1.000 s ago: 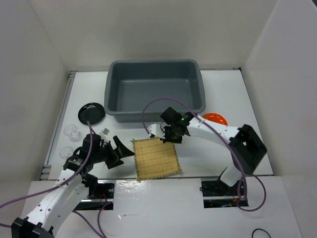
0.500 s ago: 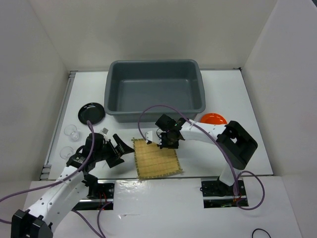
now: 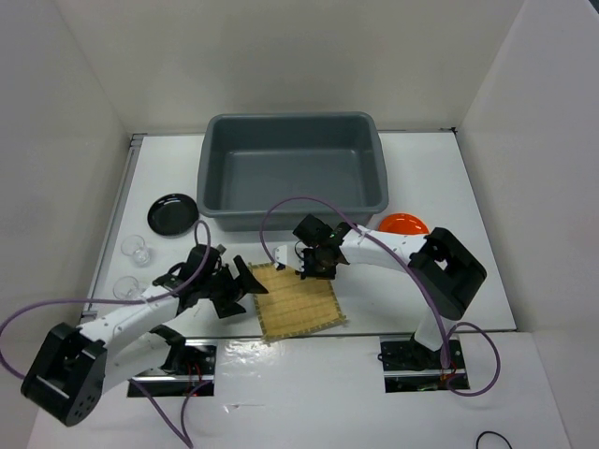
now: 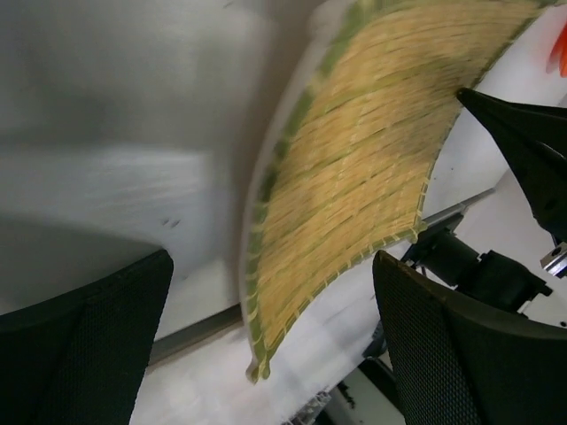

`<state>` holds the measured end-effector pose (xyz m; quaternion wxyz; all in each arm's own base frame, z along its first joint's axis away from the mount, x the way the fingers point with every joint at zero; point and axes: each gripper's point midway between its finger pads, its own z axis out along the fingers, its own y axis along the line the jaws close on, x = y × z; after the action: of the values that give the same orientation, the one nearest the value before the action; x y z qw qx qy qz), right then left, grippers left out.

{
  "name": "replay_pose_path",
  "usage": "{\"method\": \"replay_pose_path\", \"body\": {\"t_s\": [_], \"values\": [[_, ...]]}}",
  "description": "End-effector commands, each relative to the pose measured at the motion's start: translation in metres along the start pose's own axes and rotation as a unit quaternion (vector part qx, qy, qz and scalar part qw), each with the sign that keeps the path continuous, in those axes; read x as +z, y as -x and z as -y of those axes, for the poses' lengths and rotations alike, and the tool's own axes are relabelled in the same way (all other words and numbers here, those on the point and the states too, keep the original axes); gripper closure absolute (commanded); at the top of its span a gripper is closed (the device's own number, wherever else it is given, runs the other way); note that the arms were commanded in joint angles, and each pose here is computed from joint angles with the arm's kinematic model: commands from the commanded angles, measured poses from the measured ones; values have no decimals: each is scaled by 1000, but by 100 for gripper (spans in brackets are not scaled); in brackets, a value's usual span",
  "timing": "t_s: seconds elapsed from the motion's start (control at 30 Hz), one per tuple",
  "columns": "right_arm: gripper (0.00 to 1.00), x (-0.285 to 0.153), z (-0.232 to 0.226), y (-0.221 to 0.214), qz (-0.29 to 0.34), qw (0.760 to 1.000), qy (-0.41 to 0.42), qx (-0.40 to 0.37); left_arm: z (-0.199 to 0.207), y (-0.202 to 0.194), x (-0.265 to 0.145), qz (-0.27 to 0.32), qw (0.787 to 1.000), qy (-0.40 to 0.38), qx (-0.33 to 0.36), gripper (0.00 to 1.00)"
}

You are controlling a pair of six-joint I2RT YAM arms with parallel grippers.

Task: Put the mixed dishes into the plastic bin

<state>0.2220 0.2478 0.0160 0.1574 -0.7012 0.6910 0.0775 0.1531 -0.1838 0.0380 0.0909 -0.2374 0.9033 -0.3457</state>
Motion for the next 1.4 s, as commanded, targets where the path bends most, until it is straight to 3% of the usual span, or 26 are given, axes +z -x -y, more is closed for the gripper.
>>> {"method": "replay_pose_path", "body": {"t_s": [0.0, 0.2, 0.47, 0.53, 0.57, 0.67, 0.83, 1.03, 1.13, 1.23, 1.3, 1.37], "values": [[100, 21, -12, -11, -14, 1000, 26, 4, 35, 11, 8, 11, 998, -46, 45, 0], [100, 21, -19, -10, -8, 999, 41, 10, 61, 0, 18, 12, 990, -125, 61, 2], [100, 27, -22, -9, -11, 998, 55, 22, 80, -11, 39, -4, 983, -160, 86, 25], [100, 26, -22, -6, -8, 998, 58, 22, 87, -17, 43, -17, 981, -168, 96, 39], [100, 26, -23, -6, -8, 998, 58, 26, 86, -24, 48, -33, 982, -160, 98, 58], [100, 23, -22, -4, -4, 998, 55, 31, 90, -28, 52, -53, 982, -146, 107, 100], [100, -4, -9, -8, 21, 996, 46, 73, 105, -25, 31, -42, 982, -124, 133, 100], [100, -96, 17, -3, 123, 981, 8, 150, 142, -32, -31, -33, 974, -157, 163, 100], [100, -158, 28, -8, 178, 965, -80, 175, 151, -50, -61, -62, 965, -193, 165, 100], [100, -228, 40, -9, 254, 922, -221, 192, 174, -57, -99, -56, 952, -243, 176, 100], [100, -268, 42, -22, 279, 880, -310, 226, 209, -47, -134, -27, 940, -286, 186, 100], [100, -279, 50, -44, 270, 845, -375, 271, 235, -39, -154, -27, 927, -310, 209, 100]]}}
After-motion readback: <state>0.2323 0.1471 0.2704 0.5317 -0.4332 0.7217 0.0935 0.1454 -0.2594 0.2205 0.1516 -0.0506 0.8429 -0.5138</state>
